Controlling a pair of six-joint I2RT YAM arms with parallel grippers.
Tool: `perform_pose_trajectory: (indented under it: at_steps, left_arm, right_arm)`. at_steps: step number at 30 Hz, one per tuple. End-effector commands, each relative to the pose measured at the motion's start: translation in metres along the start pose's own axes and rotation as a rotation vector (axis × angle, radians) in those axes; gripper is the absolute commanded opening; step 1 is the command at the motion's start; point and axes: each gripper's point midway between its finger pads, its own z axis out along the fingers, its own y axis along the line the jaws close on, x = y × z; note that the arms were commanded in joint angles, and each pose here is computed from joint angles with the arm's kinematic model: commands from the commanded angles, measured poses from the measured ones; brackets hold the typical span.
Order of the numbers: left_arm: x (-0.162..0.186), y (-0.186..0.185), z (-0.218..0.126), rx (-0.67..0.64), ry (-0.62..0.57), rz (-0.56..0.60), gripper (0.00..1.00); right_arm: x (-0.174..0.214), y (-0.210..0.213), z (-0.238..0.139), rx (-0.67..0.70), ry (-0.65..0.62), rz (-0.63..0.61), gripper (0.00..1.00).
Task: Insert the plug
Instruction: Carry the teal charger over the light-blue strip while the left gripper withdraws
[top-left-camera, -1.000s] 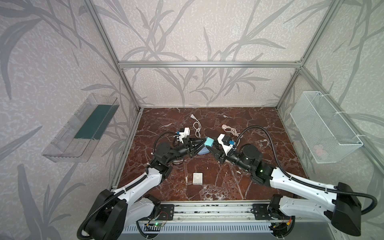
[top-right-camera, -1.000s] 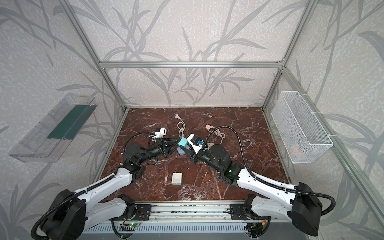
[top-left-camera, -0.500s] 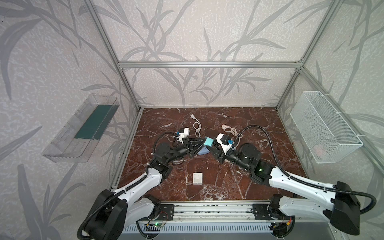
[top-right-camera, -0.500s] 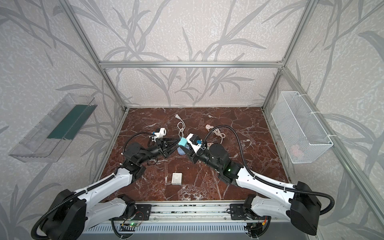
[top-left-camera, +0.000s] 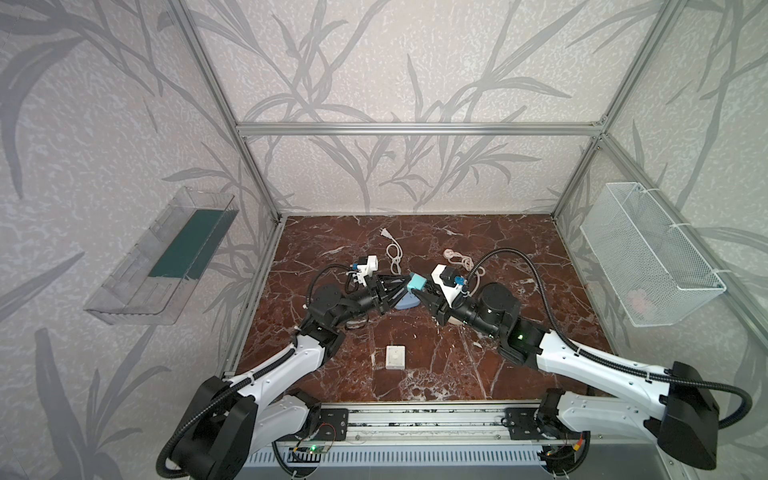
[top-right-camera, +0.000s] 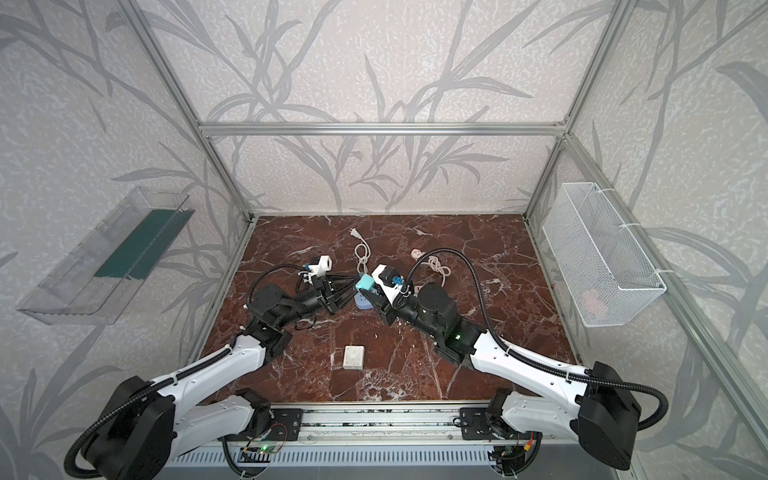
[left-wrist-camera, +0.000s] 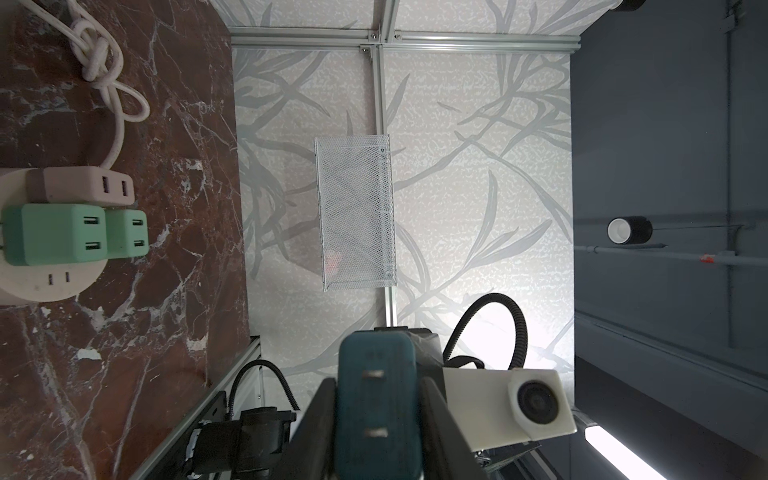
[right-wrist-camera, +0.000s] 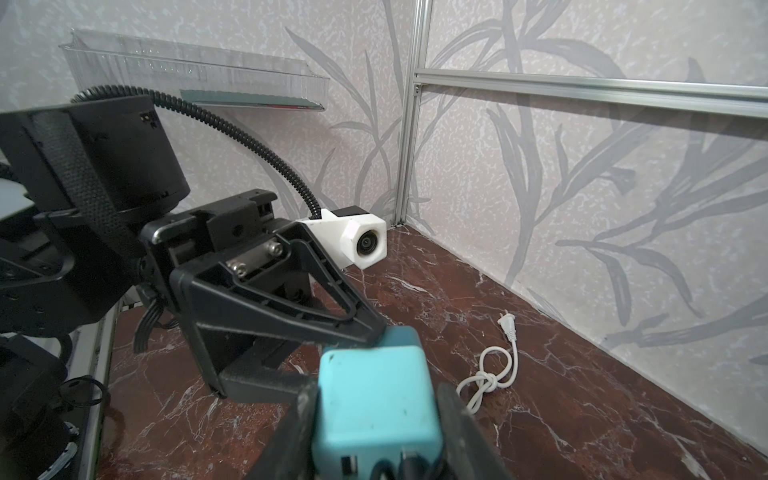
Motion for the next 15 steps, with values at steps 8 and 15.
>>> perform_pose_trajectory:
  at_steps: [8, 15]
  left_arm:
    - [-0.024, 0.027, -0.033, -0.285, -0.099, 0.14, 0.99]
    - [-0.034, 0.043, -0.084, -0.688, -0.173, 0.346, 0.99]
  right_arm:
    - [-0.004, -0.026, -0.002, 0.043, 0.202, 0.282, 0.0]
    - [0.001, -0.036, 0.009, 0.096, 0.379, 0.397, 0.0]
